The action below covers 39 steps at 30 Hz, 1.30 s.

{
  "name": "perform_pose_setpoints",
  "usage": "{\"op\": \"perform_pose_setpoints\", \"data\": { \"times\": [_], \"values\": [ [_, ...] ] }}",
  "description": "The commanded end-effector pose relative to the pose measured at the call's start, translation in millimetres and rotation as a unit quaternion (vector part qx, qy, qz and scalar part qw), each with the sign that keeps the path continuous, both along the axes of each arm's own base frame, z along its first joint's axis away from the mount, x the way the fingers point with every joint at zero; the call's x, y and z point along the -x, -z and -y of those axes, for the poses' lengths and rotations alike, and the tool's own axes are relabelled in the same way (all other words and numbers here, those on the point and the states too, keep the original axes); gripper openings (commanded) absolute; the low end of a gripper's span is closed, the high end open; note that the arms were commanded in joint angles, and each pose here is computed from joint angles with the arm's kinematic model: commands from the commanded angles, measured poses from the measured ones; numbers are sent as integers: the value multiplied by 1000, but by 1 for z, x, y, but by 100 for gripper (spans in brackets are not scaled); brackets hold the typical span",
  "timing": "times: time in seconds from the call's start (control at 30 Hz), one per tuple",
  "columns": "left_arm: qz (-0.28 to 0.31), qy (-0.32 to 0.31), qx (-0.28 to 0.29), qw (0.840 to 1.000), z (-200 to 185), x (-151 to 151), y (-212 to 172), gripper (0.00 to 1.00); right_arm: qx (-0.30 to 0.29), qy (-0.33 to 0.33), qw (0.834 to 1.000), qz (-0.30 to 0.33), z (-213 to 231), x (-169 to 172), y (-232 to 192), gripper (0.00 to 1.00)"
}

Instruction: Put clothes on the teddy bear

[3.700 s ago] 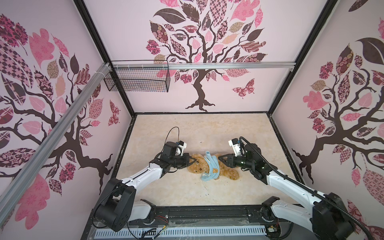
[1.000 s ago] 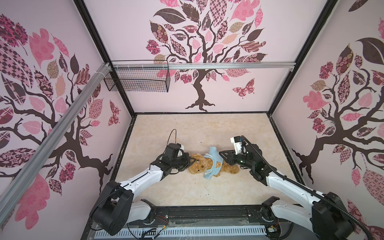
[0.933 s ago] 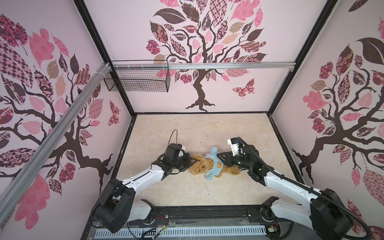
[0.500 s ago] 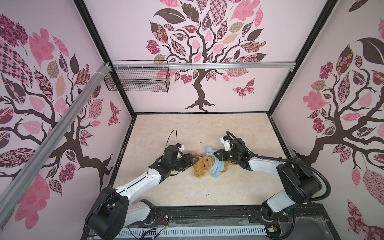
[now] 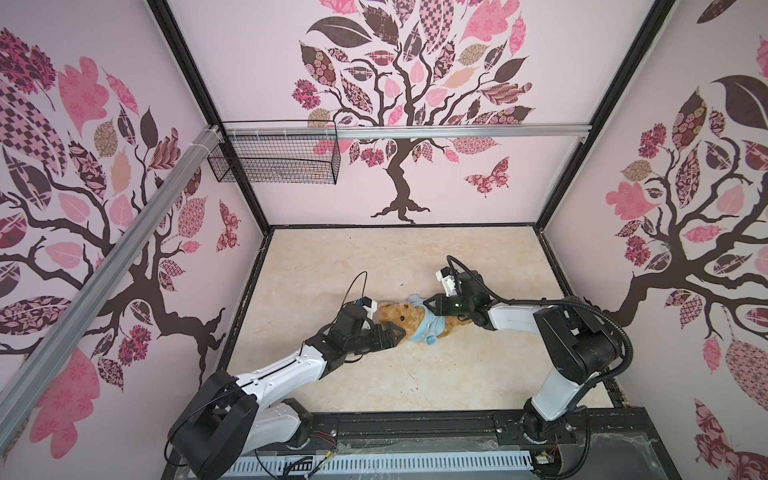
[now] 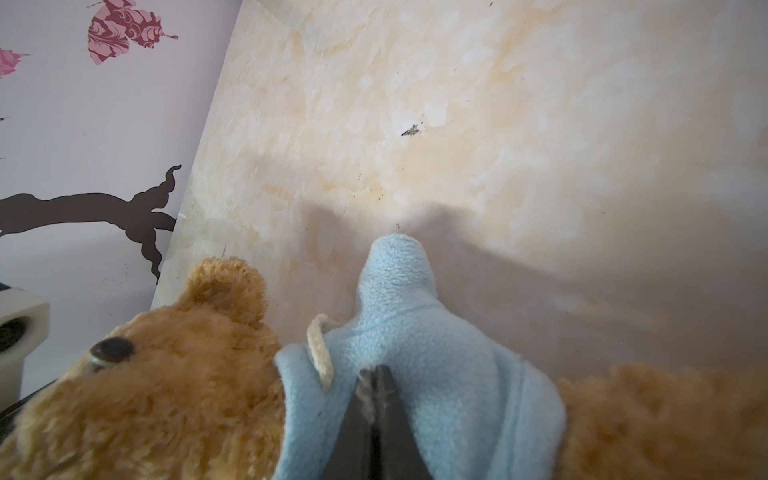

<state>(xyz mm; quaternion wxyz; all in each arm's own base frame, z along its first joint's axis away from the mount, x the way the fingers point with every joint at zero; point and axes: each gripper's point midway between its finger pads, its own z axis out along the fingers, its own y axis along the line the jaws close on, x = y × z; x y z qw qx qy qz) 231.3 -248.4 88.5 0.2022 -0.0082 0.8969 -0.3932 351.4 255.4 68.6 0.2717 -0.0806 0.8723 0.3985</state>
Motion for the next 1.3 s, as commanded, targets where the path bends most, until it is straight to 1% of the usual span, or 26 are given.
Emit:
{"op": "perform_pose_setpoints", "data": {
  "times": [0.0,0.1,0.2,0.27,0.33,0.4,0.43,0.5,0.6,0.7,0.8,0.87,0.93,1.03,1.17,1.27],
  "values": [
    [32,12,1,999,15,-20,-14,90,19,-9,999,-45,3,12,24,7],
    [38,17,1,999,23,-30,-17,79,30,-13,999,-37,5,11,19,8],
    [43,18,-1,999,28,-37,-20,64,40,-14,999,-30,8,13,15,9],
    [42,20,-6,999,29,-39,-21,52,46,-16,998,-26,9,15,13,11],
    [36,21,-7,999,30,-39,-21,38,51,-17,998,-19,11,16,7,16],
    [29,21,-4,999,30,-37,-22,25,59,-13,998,-1,16,16,-6,24],
    [21,17,-3,1000,29,-37,-23,19,63,-9,998,14,19,17,-16,27],
    [-4,3,12,1000,27,-36,-27,10,73,8,996,46,30,21,-35,32],
    [-60,-8,65,996,25,-33,-34,0,76,31,993,89,46,35,-60,35],
    [-124,-11,142,982,23,-33,-43,0,60,39,990,124,57,60,-77,36],
    [-161,5,174,971,24,-30,-51,0,43,33,983,175,56,84,-90,33],
    [-178,19,186,966,26,-27,-55,0,36,24,976,212,51,98,-91,29],
    [-196,28,196,960,28,-25,-58,0,18,14,972,235,46,108,-90,25],
    [-215,39,206,954,32,-22,-61,0,-14,11,969,246,42,114,-81,20],
    [-231,44,214,948,34,-20,-61,0,-24,0,967,253,37,115,-68,17],
    [-232,44,214,948,34,-19,-61,0,-31,-9,968,249,32,117,-62,16]
  ]
}}
